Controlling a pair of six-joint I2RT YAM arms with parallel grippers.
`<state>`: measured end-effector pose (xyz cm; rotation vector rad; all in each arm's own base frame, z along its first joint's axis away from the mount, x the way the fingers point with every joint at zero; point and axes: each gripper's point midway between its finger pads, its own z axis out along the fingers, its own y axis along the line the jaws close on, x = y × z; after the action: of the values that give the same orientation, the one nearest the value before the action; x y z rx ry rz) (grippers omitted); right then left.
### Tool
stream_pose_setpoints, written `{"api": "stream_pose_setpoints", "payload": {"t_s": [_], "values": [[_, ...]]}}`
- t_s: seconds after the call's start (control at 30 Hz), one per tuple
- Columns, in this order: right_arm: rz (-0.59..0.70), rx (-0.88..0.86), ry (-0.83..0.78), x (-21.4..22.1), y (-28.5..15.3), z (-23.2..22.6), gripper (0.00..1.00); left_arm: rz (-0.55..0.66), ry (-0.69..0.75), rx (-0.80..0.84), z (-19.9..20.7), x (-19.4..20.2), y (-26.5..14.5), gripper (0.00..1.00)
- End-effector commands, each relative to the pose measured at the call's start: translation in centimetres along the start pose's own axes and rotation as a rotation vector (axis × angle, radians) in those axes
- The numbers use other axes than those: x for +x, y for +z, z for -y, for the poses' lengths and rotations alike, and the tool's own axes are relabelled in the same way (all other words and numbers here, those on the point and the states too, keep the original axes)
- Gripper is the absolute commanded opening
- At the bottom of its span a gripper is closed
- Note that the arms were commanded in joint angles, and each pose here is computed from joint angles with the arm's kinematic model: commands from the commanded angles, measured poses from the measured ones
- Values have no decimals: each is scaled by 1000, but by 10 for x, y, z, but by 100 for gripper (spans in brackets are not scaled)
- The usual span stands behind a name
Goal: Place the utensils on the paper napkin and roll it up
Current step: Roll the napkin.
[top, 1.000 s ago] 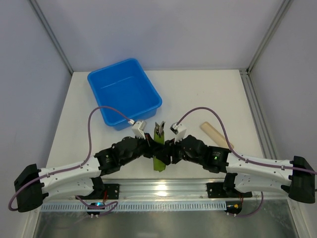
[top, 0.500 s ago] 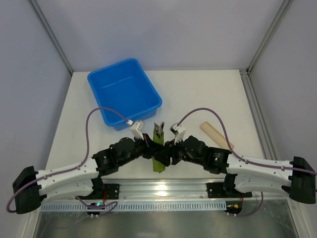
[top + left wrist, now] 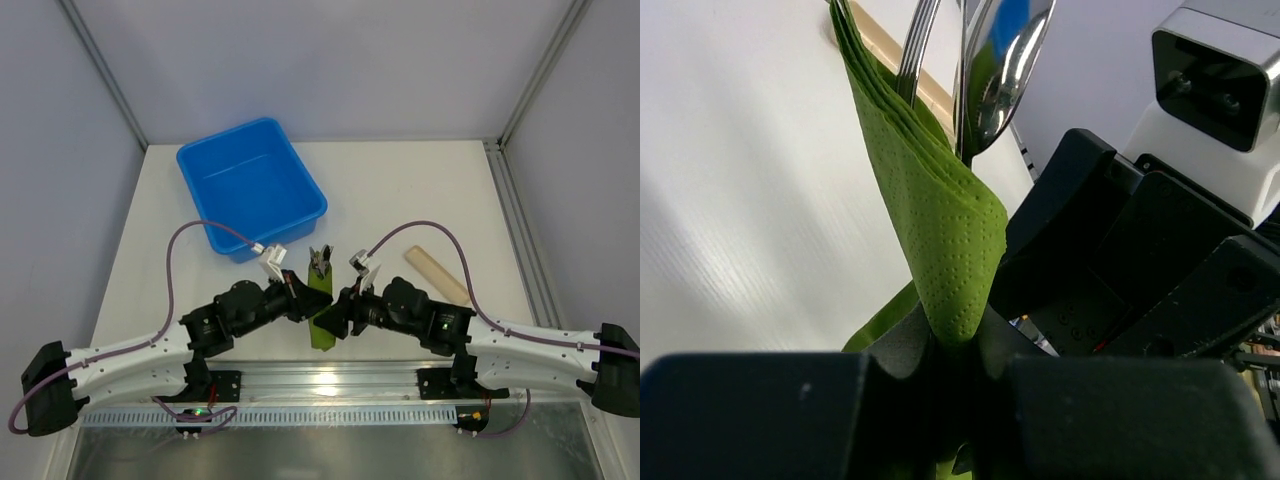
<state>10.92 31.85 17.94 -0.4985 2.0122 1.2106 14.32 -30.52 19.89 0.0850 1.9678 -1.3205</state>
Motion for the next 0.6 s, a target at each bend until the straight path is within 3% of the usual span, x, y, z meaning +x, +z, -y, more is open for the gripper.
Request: {"api": "stream_pose_setpoints", "payload": {"t_s": [0.0,0.13,0.33,0.43,0.57], "values": [[30,-114,-1,-8,-2,-23,54,91,-48,182,49,-28,-7,0],[44,-191,-3,-8,-6,-35,53,96,-60,206,53,-29,-9,0],[75,-228,0,-12,-11,-40,39,98,-70,226,56,-29,-11,0],[109,-283,-4,-15,-16,-47,39,103,-75,239,57,-29,-14,0],[126,-313,-4,-17,-20,-52,48,100,-77,249,58,-29,-16,0]]}}
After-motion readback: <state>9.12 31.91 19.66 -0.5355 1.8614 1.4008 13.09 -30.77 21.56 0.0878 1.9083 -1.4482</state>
